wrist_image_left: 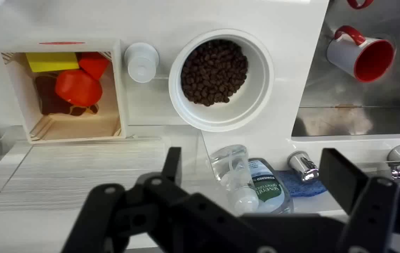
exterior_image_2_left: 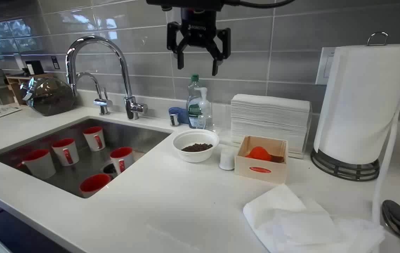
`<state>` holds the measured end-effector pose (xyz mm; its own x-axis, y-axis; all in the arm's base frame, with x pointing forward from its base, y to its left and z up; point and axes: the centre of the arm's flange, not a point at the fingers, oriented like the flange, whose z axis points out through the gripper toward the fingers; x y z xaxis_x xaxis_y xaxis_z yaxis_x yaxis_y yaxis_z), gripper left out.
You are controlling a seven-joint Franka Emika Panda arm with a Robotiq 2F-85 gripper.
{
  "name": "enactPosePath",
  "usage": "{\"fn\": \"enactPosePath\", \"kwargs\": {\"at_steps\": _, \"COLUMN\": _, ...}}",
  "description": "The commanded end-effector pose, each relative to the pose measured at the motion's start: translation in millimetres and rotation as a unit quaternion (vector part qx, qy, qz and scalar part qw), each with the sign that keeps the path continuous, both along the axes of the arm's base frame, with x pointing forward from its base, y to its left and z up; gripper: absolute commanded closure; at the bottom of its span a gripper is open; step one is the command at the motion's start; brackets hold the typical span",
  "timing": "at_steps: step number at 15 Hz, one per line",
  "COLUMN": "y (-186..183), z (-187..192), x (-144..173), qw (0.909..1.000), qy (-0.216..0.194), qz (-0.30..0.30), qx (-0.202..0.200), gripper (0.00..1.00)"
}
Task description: Pick up the white cup from the counter and put it in the box
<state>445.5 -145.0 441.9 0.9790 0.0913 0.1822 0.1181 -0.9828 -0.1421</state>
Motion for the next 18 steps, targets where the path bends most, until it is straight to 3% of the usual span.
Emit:
{"fn": "enactPosePath", "kwargs": {"at_steps": 1, "y": 0, "z": 0, "x": 0, "qw": 1.0, "qy": 0.0, "qz": 0.0, "qx": 0.0, "gripper": 0.0}}
{"fn": "enactPosePath", "kwargs": {"at_steps": 5, "y": 0, "z": 0, "x": 0, "qw": 1.0, "qy": 0.0, "qz": 0.0, "qx": 0.0, "gripper": 0.0}}
{"fn": "enactPosePath", "kwargs": {"at_steps": 7, "y": 4, "z": -5, "x": 1, "qw": 0.9965, "qy": -0.008, "qz": -0.081, "qx": -0.018, "gripper": 0.0}}
{"fn": "enactPosePath", "kwargs": {"at_steps": 10, "y": 0, "z": -16, "x": 4, "qw": 0.9869, "qy": -0.022, "qz": -0.159, "qx": -0.012, "gripper": 0.0}}
{"fn": "enactPosePath", "kwargs": {"at_steps": 14, "y": -4, "z": -56, "x": 16, "qw": 0.9642, "qy": -0.019, "qz": -0.264, "qx": -0.01, "gripper": 0.0}}
{"fn": "enactPosePath", "kwargs": {"at_steps": 18, "y": -2, "z": -87, "x": 21, "qw": 0.9303, "qy": 0.001, "qz": -0.367, "qx": -0.003, "gripper": 0.0}}
